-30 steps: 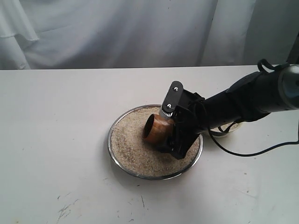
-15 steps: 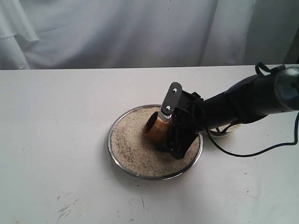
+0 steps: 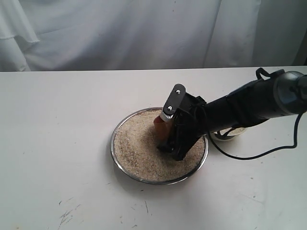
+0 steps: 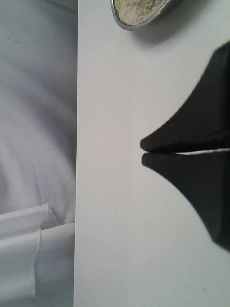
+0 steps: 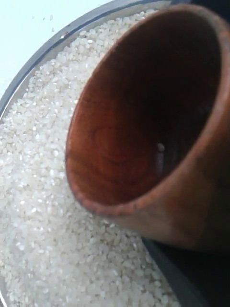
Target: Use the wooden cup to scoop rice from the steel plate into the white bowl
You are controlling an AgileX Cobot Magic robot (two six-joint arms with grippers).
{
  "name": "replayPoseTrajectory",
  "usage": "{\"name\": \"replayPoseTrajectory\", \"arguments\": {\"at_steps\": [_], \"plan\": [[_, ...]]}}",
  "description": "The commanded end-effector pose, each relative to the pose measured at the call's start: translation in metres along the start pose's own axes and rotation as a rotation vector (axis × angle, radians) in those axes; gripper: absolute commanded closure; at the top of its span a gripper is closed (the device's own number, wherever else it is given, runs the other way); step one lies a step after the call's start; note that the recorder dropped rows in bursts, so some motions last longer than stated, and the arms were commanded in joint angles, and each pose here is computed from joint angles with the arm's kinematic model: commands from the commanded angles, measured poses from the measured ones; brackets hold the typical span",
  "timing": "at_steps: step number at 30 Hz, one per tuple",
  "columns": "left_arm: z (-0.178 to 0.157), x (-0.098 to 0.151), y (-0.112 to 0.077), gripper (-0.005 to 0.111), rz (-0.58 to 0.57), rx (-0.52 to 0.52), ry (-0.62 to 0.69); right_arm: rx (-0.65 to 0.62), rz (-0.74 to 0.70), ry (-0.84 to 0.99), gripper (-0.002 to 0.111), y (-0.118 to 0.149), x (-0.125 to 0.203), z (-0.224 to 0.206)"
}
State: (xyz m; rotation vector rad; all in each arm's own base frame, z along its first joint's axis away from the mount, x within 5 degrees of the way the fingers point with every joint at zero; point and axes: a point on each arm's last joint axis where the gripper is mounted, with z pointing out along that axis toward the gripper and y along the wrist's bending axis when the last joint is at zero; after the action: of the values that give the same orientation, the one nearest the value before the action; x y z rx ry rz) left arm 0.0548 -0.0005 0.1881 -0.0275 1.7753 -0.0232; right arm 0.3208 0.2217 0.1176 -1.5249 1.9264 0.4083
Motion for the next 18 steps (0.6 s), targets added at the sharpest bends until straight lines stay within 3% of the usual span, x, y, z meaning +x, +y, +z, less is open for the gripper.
{"name": "replayPoseTrajectory", "arguments": {"at_steps": [1,5,9,15,18], "plan": [[0.000,0.001,0.000,0.107,-0.004,0.002,-0.007,0.012,0.001,-0.015,0.036,-0.002,-0.004,-0.001],[0.000,0.001,0.000,0.107,-0.004,0.002,-0.007,0.019,0.095,-0.037,0.049,-0.003,-0.004,0.003],[0.000,0.001,0.000,0.107,-0.004,0.002,-0.007,0.019,0.123,-0.040,0.070,-0.003,-0.003,0.004],[0.000,0.001,0.000,0.107,-0.004,0.002,-0.007,0.036,0.112,-0.060,0.098,-0.005,-0.011,-0.005],[0.000,0.001,0.000,0.107,-0.004,0.002,-0.007,0.065,0.099,-0.080,0.105,-0.007,-0.019,-0.016]]}}
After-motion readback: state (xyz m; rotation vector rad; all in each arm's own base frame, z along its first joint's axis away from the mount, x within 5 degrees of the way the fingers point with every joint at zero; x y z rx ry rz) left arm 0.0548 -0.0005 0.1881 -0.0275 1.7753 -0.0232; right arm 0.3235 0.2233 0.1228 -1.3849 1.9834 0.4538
